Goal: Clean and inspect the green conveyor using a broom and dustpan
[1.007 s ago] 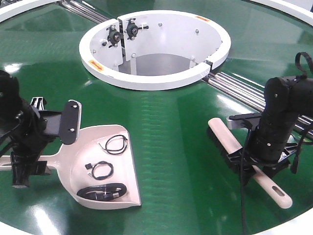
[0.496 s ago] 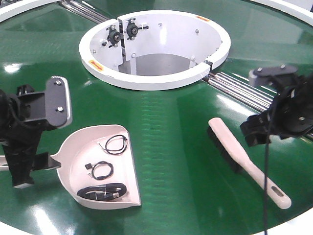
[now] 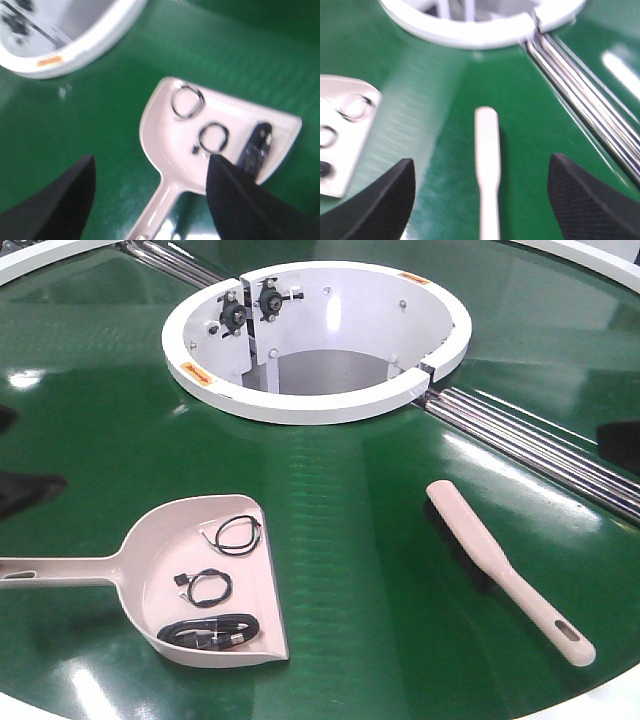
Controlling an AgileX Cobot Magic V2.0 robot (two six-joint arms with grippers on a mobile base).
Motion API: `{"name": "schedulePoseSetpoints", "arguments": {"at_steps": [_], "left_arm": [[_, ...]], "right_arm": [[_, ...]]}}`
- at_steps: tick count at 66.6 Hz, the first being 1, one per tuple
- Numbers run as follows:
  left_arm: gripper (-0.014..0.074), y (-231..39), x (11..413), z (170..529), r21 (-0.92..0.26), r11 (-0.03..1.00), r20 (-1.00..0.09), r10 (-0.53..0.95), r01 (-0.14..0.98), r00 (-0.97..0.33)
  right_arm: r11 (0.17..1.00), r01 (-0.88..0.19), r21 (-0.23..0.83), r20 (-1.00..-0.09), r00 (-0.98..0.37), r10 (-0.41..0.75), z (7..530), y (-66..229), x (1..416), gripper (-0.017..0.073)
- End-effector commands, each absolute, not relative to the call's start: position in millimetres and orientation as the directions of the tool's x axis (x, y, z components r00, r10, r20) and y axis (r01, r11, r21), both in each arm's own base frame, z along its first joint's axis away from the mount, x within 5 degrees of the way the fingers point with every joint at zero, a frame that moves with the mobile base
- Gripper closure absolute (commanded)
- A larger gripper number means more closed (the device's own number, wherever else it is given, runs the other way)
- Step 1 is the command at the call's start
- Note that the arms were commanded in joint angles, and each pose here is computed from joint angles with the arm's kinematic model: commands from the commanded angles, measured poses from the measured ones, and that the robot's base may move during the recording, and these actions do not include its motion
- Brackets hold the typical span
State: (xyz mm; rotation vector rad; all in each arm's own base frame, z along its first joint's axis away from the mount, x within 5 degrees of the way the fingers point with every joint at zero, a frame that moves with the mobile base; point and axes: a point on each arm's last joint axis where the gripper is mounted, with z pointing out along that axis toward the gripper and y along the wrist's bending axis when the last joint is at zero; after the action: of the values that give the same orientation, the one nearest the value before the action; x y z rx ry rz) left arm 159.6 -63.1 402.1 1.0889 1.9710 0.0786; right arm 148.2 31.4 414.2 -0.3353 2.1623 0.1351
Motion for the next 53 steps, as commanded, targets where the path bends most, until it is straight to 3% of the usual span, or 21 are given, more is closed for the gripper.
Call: {"name": "schedulePoseSetpoints", "arguments": {"at_steps": [1,9,16,30,43,53], "left_arm": [[0.0154,-56,138,433,0.424,0.719,-0.793,0.588,0.550,-0.157],[0.0154,-46,112,447,0.368,0.800,-0.881,0.464,0.474,-0.097],[0.0154,-42,101,437,0.356,0.820,-0.903,0.426,0.448,-0.063],[0.0155,-33,79,376,0.311,0.860,-0.939,0.343,0.406,-0.007],[0.0155,-21,53,327,0.125,0.931,-0.988,0.085,0.344,0.130],[0.0157,-21,54,299,0.119,0.933,-0.989,0.083,0.340,0.120]], "right_arm": [[0.955,-0.297,-0.017,-0.913,-0.383,-0.136,419,30,118,0.0025],[0.959,-0.283,0.000,-0.965,-0.252,-0.075,392,24,81,0.0025],[0.962,-0.271,0.008,-0.988,-0.151,-0.034,372,21,60,0.0027],[0.963,-0.247,-0.105,-0.994,-0.010,-0.111,332,15,39,0.0043],[0.975,-0.212,-0.069,-0.992,0.120,-0.044,308,11,28,0.0044],[0.979,-0.192,-0.070,-0.993,0.110,-0.049,284,11,38,0.0044]]}}
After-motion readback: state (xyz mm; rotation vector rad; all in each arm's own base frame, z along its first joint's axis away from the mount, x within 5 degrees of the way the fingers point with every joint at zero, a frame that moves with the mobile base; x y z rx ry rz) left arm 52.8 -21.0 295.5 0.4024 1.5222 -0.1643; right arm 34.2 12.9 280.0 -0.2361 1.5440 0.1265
